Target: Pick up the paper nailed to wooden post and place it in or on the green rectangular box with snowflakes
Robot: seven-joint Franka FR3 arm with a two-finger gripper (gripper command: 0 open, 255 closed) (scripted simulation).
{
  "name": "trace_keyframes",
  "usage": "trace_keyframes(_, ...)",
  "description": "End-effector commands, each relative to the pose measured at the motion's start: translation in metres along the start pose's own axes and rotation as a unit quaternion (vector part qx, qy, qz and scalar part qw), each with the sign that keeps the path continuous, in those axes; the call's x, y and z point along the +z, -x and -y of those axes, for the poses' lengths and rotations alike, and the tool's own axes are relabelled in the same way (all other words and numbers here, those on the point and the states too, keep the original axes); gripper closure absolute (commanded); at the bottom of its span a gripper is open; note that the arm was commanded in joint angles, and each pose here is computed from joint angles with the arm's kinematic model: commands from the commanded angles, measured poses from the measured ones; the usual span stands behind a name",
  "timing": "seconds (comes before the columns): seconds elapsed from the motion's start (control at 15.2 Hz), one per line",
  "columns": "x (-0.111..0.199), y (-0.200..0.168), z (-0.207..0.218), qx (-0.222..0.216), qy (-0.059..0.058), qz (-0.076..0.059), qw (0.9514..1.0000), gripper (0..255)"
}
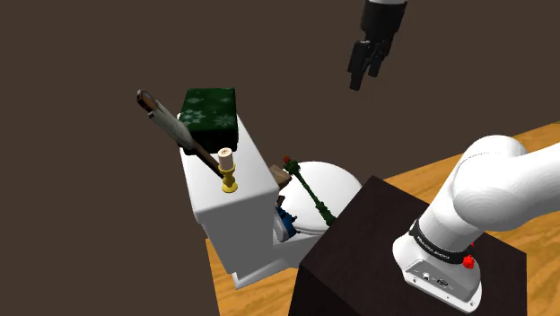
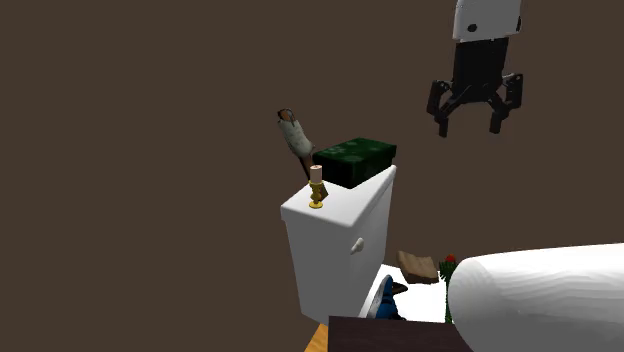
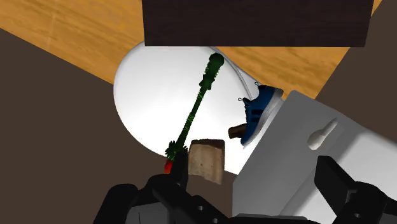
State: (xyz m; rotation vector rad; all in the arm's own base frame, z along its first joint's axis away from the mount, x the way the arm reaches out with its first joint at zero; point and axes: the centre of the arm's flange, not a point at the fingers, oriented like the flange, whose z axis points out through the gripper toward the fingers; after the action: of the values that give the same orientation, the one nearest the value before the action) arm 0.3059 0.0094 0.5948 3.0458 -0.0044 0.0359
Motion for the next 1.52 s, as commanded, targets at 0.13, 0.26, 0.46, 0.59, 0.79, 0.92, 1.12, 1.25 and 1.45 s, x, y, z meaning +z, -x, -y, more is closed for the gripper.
trace_keyframes(0.13, 0.006, 0.007, 0.031, 0.001, 0.018, -0.039, 0.9991, 0)
trace_keyframes(0.26, 0.014, 0.014, 0.061, 0.002, 0.035, -0.078, 0.9963, 0)
trace_keyframes(0.46, 0.029, 0.022, 0.107, 0.004, 0.061, -0.136, 0.9888, 0)
trace_keyframes(0.59, 0.040, 0.026, 0.136, 0.006, 0.079, -0.175, 0.9815, 0)
trace_keyframes(0.79, 0.060, 0.031, 0.180, 0.007, 0.104, -0.232, 0.9671, 0)
trace_keyframes(0.92, 0.075, 0.033, 0.209, 0.009, 0.121, -0.269, 0.9554, 0)
trace_keyframes(1.12, 0.099, 0.033, 0.250, 0.010, 0.146, -0.325, 0.9344, 0)
trace_keyframes(1.25, 0.116, 0.031, 0.278, 0.012, 0.162, -0.361, 0.9183, 0)
trace_keyframes(1.45, 0.144, 0.026, 0.317, 0.013, 0.186, -0.414, 0.8910, 0)
